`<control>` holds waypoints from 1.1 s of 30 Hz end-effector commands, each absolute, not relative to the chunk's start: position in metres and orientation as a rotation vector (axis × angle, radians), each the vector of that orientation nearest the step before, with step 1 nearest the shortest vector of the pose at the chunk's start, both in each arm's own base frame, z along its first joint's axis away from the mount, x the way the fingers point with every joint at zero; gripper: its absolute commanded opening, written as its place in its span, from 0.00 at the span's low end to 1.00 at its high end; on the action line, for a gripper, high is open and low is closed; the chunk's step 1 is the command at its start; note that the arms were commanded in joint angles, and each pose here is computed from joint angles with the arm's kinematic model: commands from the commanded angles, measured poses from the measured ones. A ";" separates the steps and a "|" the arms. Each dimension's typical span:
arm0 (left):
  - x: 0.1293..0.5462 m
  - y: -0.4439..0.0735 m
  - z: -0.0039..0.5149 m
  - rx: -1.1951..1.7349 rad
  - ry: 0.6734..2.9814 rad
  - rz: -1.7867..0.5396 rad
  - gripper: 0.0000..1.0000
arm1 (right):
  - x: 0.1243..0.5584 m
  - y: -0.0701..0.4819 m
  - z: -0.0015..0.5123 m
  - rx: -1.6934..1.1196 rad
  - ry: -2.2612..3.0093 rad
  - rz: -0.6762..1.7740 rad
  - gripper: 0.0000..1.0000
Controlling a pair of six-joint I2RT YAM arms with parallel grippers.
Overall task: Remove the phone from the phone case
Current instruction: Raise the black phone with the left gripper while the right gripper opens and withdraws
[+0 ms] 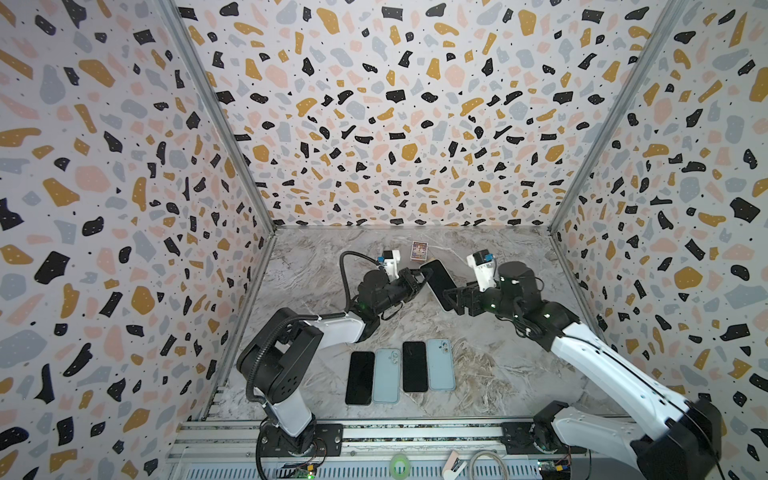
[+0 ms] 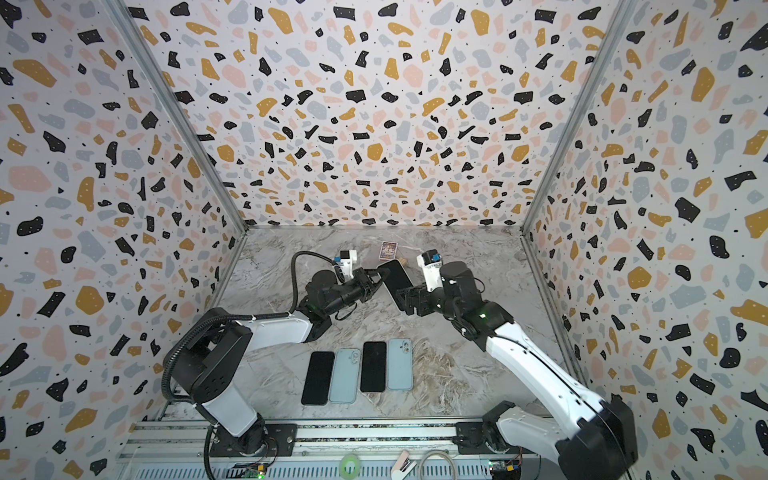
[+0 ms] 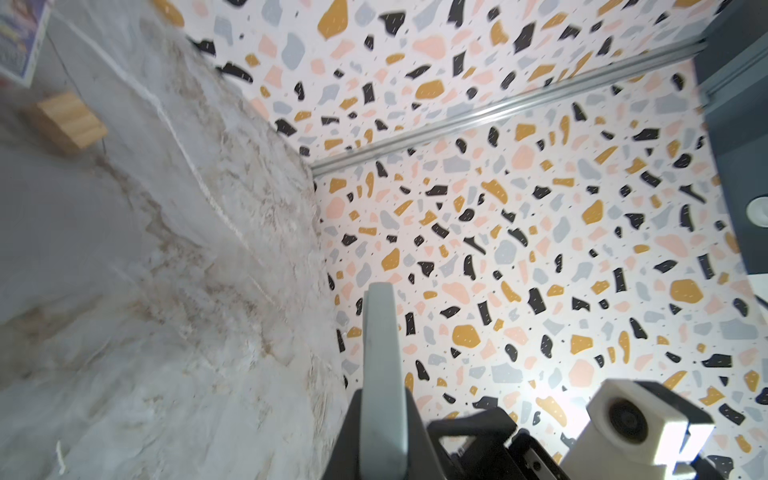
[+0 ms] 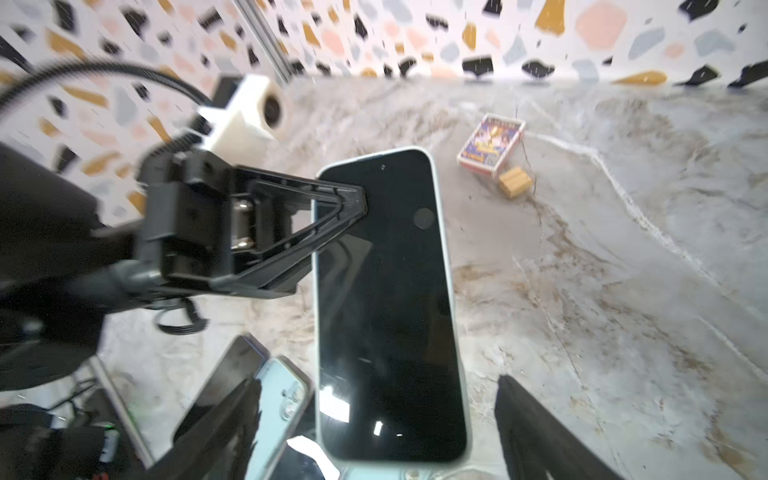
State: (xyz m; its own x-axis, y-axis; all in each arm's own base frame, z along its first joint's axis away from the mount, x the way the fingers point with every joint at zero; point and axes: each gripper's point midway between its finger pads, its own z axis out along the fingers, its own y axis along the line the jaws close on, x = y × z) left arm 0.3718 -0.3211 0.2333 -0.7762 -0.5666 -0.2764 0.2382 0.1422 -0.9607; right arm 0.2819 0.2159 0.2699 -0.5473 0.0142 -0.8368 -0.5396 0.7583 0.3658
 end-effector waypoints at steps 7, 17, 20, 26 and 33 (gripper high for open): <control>0.342 -0.267 0.398 -0.148 1.281 -1.766 0.00 | 0.234 0.212 0.332 -0.297 1.755 1.162 0.91; 0.297 -0.230 0.459 -0.124 1.086 -1.782 0.00 | 0.183 0.234 0.363 -0.458 1.463 1.388 0.88; 0.288 -0.223 0.462 -0.149 1.048 -1.838 0.00 | 0.177 0.246 0.367 -0.496 1.411 1.398 0.85; 0.276 -0.211 0.460 -0.190 1.023 -1.878 0.00 | 0.175 0.266 0.374 -0.535 1.352 1.432 0.83; 0.262 -0.203 0.460 -0.205 1.009 -1.882 0.00 | 0.181 0.291 0.379 -0.564 1.330 1.457 0.79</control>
State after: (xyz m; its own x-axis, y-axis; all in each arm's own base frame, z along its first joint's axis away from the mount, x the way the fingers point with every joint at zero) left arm 0.2868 -0.2199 0.4221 -0.5649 -0.7762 -0.2800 0.5739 -0.1257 -0.8092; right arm 0.1849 0.2919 0.3384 -0.4446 0.2913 -0.8470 -0.8420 0.1868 0.5062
